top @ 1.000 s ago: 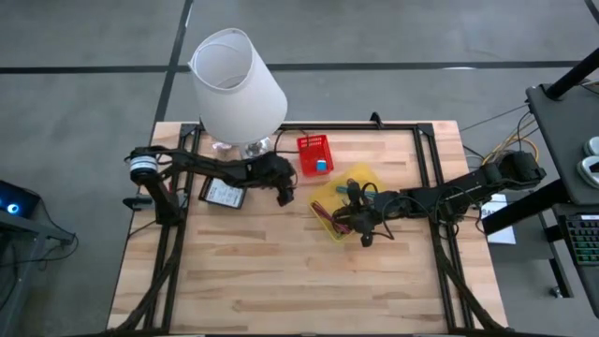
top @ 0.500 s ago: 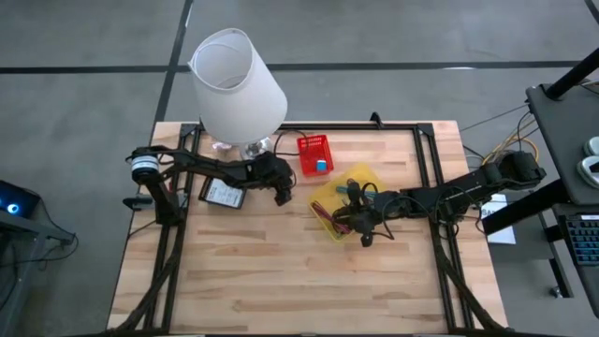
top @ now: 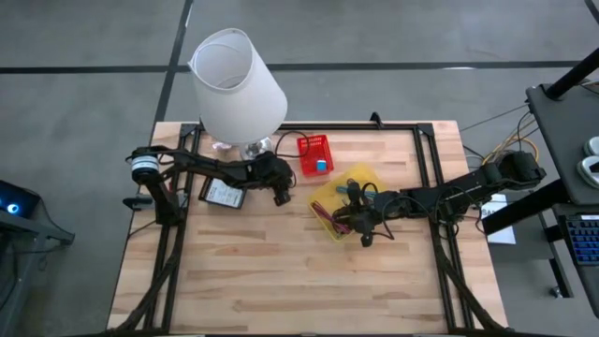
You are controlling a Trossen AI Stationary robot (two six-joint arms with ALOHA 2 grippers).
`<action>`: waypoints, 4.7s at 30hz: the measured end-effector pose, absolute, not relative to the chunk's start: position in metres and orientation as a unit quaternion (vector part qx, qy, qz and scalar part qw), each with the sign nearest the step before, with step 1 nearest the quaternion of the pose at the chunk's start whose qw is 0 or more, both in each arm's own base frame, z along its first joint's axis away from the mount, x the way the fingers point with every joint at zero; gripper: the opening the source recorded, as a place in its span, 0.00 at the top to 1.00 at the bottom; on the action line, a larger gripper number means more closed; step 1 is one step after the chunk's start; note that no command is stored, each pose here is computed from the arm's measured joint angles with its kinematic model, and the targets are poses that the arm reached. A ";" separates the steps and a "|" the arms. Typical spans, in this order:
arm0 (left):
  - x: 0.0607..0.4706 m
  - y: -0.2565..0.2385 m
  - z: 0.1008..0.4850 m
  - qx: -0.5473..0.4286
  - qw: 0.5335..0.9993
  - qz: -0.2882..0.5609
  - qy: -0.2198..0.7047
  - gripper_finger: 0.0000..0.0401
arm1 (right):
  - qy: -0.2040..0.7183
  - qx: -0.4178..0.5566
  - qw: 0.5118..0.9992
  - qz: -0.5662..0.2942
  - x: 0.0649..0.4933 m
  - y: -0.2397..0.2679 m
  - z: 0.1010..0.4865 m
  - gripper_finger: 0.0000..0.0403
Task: Pick and place items into bin
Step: Put the black charger adapter into the red bin
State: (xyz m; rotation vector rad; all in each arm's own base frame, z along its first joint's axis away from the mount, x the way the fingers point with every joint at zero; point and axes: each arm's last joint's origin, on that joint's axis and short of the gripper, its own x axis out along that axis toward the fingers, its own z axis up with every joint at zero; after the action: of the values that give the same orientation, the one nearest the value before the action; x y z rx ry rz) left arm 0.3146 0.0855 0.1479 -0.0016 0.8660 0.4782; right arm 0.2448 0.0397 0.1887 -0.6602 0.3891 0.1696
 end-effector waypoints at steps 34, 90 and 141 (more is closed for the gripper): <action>0.320 0.087 0.154 0.058 0.888 0.183 0.418 0.59 | 0.190 -0.321 0.924 0.083 0.245 0.040 0.189 0.86; 0.303 0.125 0.148 0.020 0.883 0.159 0.441 0.46 | 0.190 -0.321 0.924 0.082 0.245 0.040 0.189 0.86; 0.304 0.126 0.163 0.043 0.889 0.155 0.428 0.68 | 0.191 -0.321 0.924 0.083 0.245 0.040 0.188 0.86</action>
State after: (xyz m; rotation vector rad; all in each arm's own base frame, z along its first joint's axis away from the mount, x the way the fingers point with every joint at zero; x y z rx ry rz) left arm 0.3035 0.1256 0.1633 0.0892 0.8889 0.3215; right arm 0.2448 0.0397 0.1884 -0.6597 0.3913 0.1701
